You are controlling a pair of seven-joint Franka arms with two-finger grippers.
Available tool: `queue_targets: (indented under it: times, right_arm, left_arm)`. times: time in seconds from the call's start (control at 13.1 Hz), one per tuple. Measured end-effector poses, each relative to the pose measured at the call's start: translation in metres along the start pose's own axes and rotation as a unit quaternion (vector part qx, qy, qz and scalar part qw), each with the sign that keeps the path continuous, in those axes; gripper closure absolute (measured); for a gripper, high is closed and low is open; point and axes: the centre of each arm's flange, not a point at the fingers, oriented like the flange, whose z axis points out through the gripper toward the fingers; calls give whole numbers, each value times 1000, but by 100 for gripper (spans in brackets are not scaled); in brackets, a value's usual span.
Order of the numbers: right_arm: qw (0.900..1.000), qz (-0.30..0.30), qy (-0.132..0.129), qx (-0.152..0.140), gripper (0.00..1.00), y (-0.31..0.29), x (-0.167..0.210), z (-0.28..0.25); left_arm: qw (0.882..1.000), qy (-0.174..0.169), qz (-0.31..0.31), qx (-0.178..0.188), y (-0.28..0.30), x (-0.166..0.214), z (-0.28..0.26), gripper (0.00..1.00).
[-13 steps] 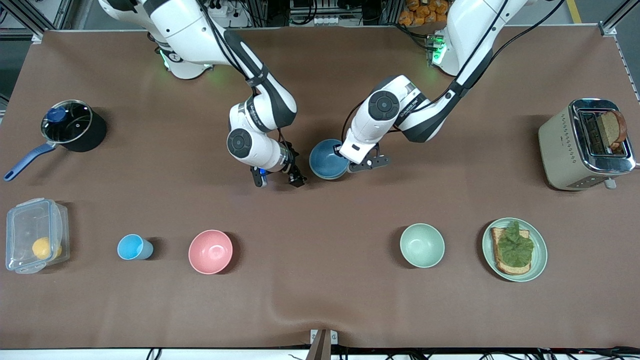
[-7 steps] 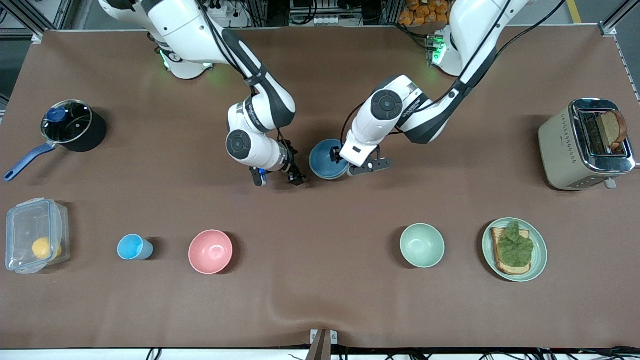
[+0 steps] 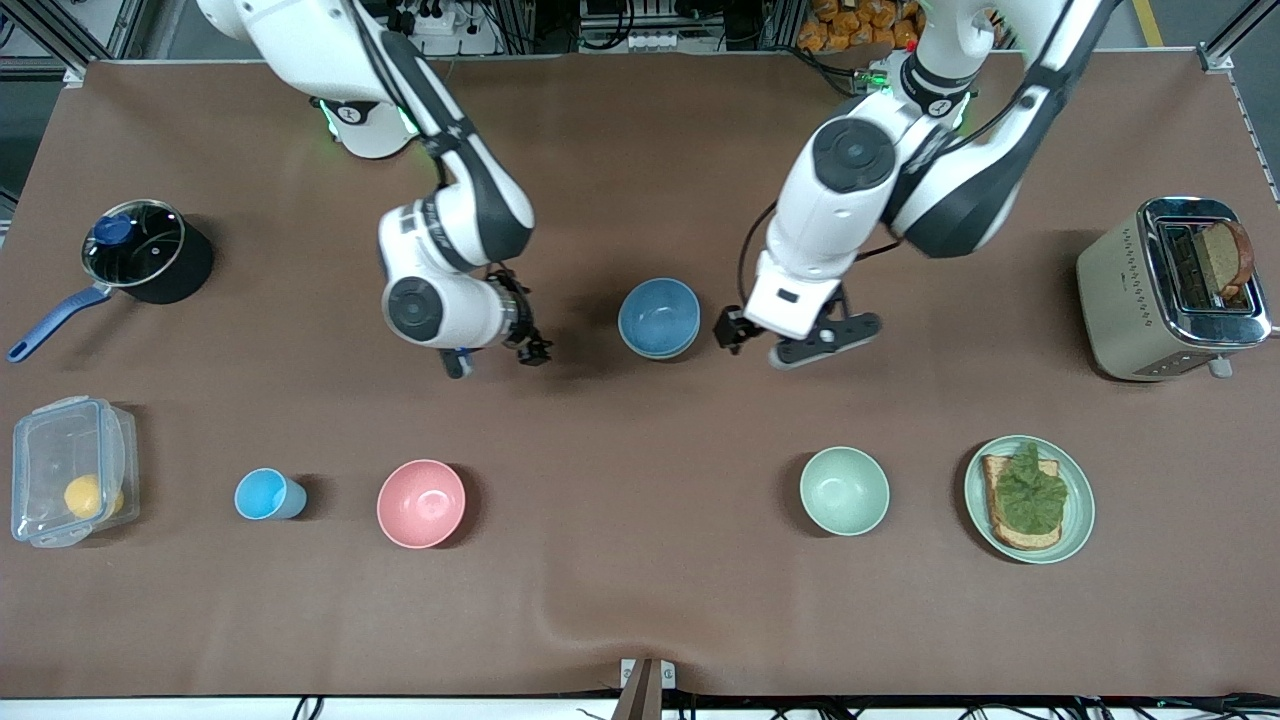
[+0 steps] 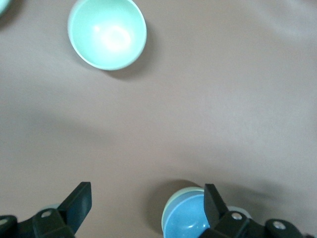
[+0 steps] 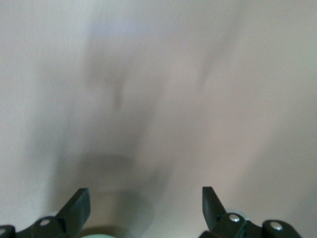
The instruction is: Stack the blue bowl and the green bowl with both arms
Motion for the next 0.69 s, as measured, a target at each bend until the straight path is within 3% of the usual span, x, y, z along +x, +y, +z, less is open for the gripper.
queue_targets:
  times: [0.3, 0.53, 0.69]
  right_arm:
    - [998, -45, -17, -28, 0, 31, 67, -58]
    - [995, -87, -37, -34, 0, 56, 123, -96]
    - [991, -126, -37, -33, 0, 71, 163, -123]
  left_arm:
    - [1000, 9, 5, 13, -37, 56, -35, 0]
    - [996, 16, 70, 46, -100, 103, -68, 0]
    - [994, 8, 104, 43, -145, 121, -103, 0]
